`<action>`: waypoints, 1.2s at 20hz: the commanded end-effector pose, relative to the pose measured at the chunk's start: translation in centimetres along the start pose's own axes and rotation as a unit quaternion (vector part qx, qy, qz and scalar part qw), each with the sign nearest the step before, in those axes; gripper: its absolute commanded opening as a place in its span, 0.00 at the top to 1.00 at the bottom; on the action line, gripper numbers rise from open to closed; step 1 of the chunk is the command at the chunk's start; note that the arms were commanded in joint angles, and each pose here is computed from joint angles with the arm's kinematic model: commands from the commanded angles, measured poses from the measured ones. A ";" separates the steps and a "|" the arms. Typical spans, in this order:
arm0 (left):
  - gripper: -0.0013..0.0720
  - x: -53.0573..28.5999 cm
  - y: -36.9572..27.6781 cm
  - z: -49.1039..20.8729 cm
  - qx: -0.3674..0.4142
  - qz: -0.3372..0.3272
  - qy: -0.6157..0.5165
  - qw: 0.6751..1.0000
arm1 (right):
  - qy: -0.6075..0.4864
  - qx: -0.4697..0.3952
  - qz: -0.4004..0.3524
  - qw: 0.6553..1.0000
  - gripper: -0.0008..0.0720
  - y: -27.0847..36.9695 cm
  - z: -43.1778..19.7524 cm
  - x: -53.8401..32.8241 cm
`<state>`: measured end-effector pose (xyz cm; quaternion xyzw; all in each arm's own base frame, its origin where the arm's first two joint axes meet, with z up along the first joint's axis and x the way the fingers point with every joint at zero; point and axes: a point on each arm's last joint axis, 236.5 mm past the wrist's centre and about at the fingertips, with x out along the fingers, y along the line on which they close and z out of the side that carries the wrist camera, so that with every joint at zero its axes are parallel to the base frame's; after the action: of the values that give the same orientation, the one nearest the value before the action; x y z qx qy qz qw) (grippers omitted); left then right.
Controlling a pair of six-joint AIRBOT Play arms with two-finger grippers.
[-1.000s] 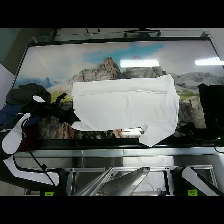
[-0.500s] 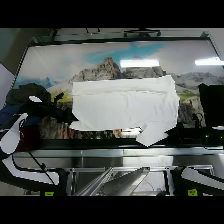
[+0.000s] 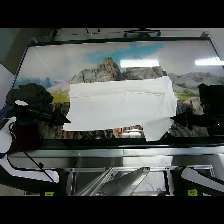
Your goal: Fold the shirts.
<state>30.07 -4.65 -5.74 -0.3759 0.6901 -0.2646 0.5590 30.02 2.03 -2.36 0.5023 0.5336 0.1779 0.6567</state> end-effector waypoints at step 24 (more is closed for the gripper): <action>0.69 -2.9 -5.8 22.3 0.181 0.052 -0.140 0.972 | -0.149 -0.234 -0.031 0.960 0.41 1.5 24.4 7.1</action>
<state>52.21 -5.49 -6.59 -0.2731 0.5711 -0.3036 0.7121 55.06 -1.57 -6.66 0.3794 0.3789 0.1868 0.8232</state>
